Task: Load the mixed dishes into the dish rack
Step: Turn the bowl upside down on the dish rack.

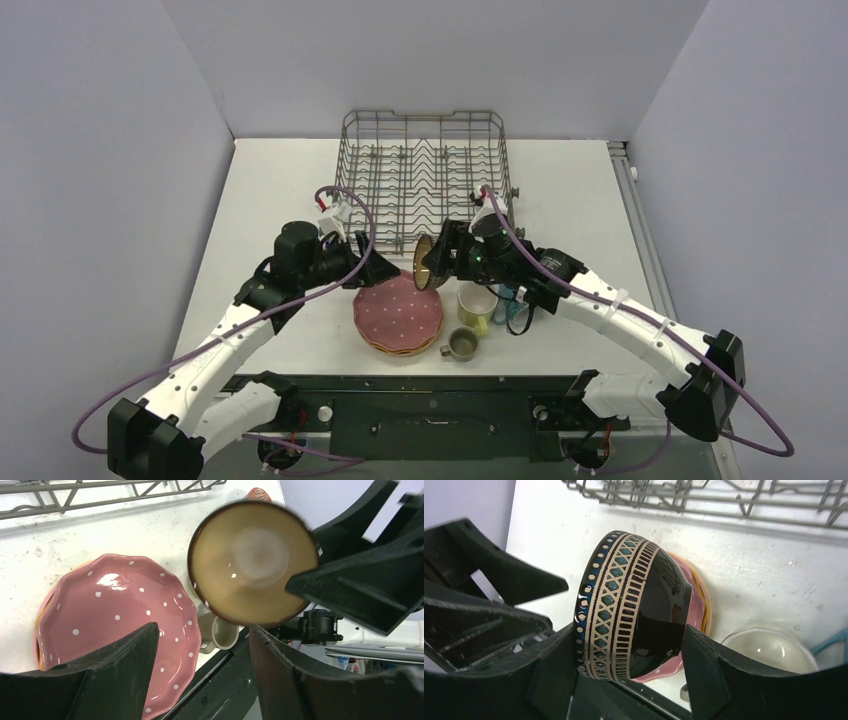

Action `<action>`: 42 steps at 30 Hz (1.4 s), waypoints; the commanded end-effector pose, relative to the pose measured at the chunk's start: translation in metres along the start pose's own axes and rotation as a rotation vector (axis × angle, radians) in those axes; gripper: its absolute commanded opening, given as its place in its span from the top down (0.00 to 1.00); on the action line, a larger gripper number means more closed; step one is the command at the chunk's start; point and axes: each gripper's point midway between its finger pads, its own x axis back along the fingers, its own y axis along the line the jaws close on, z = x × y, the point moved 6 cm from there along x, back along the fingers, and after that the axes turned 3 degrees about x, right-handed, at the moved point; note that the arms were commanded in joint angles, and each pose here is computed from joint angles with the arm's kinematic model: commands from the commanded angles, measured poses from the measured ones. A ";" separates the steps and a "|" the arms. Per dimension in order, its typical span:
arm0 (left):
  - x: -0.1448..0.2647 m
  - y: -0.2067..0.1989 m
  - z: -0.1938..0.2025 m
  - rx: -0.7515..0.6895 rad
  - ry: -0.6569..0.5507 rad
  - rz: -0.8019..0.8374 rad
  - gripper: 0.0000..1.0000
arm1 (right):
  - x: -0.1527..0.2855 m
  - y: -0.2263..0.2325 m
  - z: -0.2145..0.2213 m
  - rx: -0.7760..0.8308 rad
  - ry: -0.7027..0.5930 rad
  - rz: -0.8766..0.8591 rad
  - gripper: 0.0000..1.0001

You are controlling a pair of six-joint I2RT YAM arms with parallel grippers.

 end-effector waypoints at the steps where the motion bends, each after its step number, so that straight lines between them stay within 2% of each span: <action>1: 0.011 -0.010 -0.014 -0.062 -0.044 -0.011 0.37 | 0.010 0.016 -0.052 0.016 -0.149 -0.038 1.00; 7: 0.018 -0.008 -0.013 -0.104 -0.032 -0.047 0.37 | 0.007 0.002 -0.098 0.060 -0.207 0.054 1.00; 13: 0.028 -0.006 -0.010 -0.142 -0.016 -0.085 0.36 | -0.013 -0.031 -0.136 0.079 -0.244 0.207 1.00; 24: 0.037 0.000 -0.003 -0.195 -0.003 -0.110 0.36 | -0.071 -0.072 -0.190 0.192 -0.219 0.471 1.00; 33: 0.035 0.008 0.006 -0.189 0.015 -0.109 0.36 | -0.130 -0.119 -0.204 0.321 -0.125 0.679 1.00; 42: 0.036 0.009 0.008 -0.185 0.018 -0.109 0.36 | -0.155 -0.147 -0.218 0.476 -0.100 0.889 1.00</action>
